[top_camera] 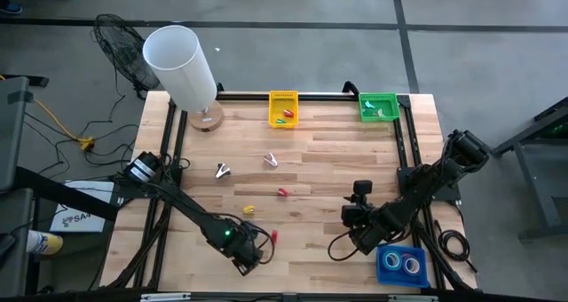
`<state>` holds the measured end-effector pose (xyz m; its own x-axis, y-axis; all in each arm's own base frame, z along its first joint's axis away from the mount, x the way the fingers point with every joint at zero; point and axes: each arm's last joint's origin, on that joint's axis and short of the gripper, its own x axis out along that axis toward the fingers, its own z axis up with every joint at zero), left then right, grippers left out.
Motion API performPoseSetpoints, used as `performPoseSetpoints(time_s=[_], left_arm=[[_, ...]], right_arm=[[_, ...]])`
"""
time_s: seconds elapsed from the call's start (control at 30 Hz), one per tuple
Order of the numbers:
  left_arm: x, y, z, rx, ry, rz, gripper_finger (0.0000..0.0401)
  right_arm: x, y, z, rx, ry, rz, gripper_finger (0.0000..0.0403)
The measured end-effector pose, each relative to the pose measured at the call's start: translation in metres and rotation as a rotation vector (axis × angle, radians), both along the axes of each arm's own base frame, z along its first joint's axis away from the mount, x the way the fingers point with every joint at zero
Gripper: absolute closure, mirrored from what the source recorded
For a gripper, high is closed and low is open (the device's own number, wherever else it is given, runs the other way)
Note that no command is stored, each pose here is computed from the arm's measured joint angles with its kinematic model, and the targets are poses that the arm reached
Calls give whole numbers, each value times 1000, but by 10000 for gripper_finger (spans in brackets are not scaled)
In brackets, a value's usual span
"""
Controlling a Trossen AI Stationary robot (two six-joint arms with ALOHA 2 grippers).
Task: Pick and place Stapler, Stapler remover, tape
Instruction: Put the yellow tape into the blue bin
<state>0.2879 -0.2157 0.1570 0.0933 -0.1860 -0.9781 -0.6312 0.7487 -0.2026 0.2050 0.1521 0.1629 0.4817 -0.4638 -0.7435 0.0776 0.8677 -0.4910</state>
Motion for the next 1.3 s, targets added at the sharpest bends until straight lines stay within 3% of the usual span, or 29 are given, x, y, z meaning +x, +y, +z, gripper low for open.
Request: performPoseSetpoints(time_s=[0.13, 0.33, 0.53, 0.63, 0.8, 0.93, 1.13, 1.3], left_arm=[[-2, 1, 0, 15, 15, -20, 259], [1, 0, 2, 45, -55, -138, 369], [8, 5, 7, 227, -182, -206, 363], [15, 8, 18, 400, -272, -216, 365], [26, 11, 41, 753, -441, -268, 366], [38, 15, 59, 957, -532, -276, 366], [65, 29, 72, 1058, -606, -301, 366], [88, 48, 80, 1074, -652, -324, 366]], right_arm=[[0, 0, 0, 1, -1, 0, 274], [4, 3, 1, 19, -46, 2, 274], [17, 11, -11, 104, -224, 134, 274], [22, 9, -23, 198, -344, 226, 274], [21, -4, -31, 237, -546, 291, 274], [21, -14, -28, 279, -663, 375, 274], [31, -29, -20, 263, -737, 482, 274], [39, -42, -17, 272, -760, 510, 274]])
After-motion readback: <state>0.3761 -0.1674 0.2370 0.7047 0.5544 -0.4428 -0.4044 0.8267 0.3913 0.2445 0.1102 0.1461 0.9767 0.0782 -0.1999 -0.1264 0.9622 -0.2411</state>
